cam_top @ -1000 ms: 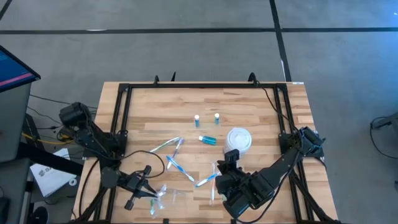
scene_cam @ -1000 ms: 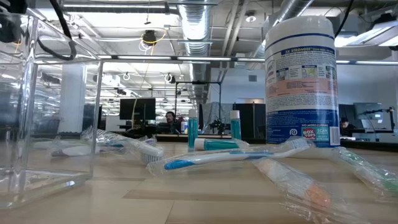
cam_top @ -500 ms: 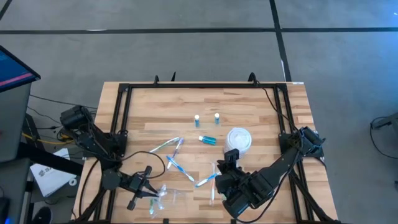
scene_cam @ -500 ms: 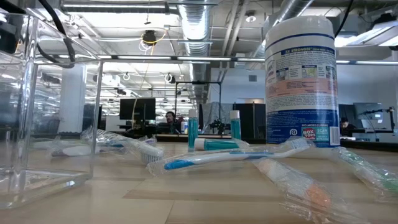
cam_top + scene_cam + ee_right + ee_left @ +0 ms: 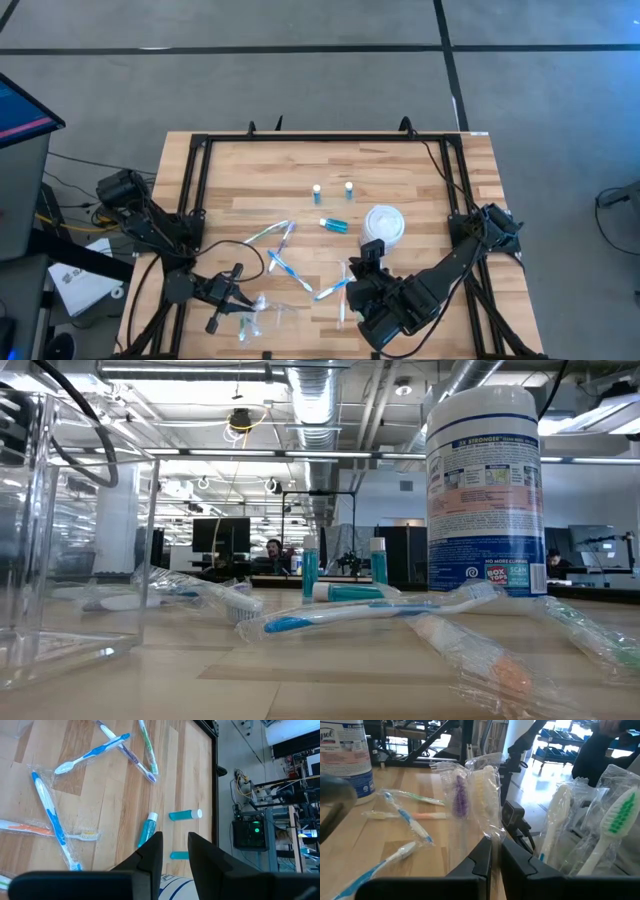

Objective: Pick & Place toothbrushing station
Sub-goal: Put the right orange toothbrush into the transparent organizer, then put the top left blue mouthwash into the transparent organizer

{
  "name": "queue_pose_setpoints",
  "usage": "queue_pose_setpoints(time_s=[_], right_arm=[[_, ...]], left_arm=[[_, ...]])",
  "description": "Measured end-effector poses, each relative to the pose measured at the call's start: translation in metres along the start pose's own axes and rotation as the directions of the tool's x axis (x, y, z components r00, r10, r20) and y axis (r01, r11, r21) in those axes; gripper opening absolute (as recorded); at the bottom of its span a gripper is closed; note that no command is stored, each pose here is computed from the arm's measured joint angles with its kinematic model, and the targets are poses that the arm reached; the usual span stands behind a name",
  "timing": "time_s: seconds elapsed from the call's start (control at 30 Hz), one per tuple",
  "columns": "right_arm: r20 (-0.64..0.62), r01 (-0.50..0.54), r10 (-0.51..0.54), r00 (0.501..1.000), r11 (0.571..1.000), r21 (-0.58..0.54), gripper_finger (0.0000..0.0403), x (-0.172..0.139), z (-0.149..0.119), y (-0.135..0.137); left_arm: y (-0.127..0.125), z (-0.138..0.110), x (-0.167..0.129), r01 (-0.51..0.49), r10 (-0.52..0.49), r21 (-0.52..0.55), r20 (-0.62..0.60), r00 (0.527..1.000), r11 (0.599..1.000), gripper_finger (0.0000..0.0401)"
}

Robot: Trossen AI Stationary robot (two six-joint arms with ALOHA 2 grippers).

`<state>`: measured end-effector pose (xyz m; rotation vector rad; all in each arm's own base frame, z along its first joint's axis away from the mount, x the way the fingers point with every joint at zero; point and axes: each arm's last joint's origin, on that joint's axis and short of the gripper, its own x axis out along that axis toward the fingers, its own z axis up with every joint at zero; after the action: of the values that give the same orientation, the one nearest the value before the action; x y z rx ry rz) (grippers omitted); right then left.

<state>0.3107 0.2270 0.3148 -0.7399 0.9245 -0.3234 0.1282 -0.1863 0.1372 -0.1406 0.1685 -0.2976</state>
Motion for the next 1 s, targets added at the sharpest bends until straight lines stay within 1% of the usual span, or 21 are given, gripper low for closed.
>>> queue_pose_setpoints(time_s=[0.13, 0.27, 0.57, 0.73, 0.83, 1.0], right_arm=[[0.0, 0.0, 0.0, 1.0, 1.0, 0.0, 0.0082, 0.0, 0.0, 0.0], [0.0, 0.0, 0.0, 1.0, 1.0, 0.0, 0.0082, 0.0, 0.0, 0.0], [0.002, -0.001, 0.001, 1.0, 1.0, 0.005, 0.0082, 0.0, 0.0, 0.0], [0.002, 0.0, 0.0, 1.0, 1.0, 0.005, 0.0082, 0.0, 0.0, 0.0], [0.002, -0.001, 0.001, 1.0, 1.0, 0.006, 0.0082, 0.0, 0.0, 0.0], [0.002, -0.001, 0.001, 1.0, 1.0, 0.006, 0.0082, 0.0, 0.0, 0.0]], left_arm=[[0.0, 0.0, 0.0, 0.0, 0.0, 0.0, 0.0, 1.0, 1.0, 0.0021], [0.0, -0.001, 0.0, -0.001, 0.001, 0.003, -0.004, 1.0, 1.0, 0.0036], [0.0, 0.0, 0.0, 0.001, -0.001, 0.011, -0.003, 1.0, 1.0, 0.009], [0.0, 0.006, -0.002, 0.01, -0.01, 0.002, 0.021, 1.0, 1.0, 0.0119], [0.0, 0.011, -0.003, 0.016, -0.015, -0.001, 0.038, 0.999, 1.0, 0.0131], [0.0, 0.011, -0.003, 0.021, -0.021, -0.001, 0.037, 0.999, 1.0, 0.0141]])
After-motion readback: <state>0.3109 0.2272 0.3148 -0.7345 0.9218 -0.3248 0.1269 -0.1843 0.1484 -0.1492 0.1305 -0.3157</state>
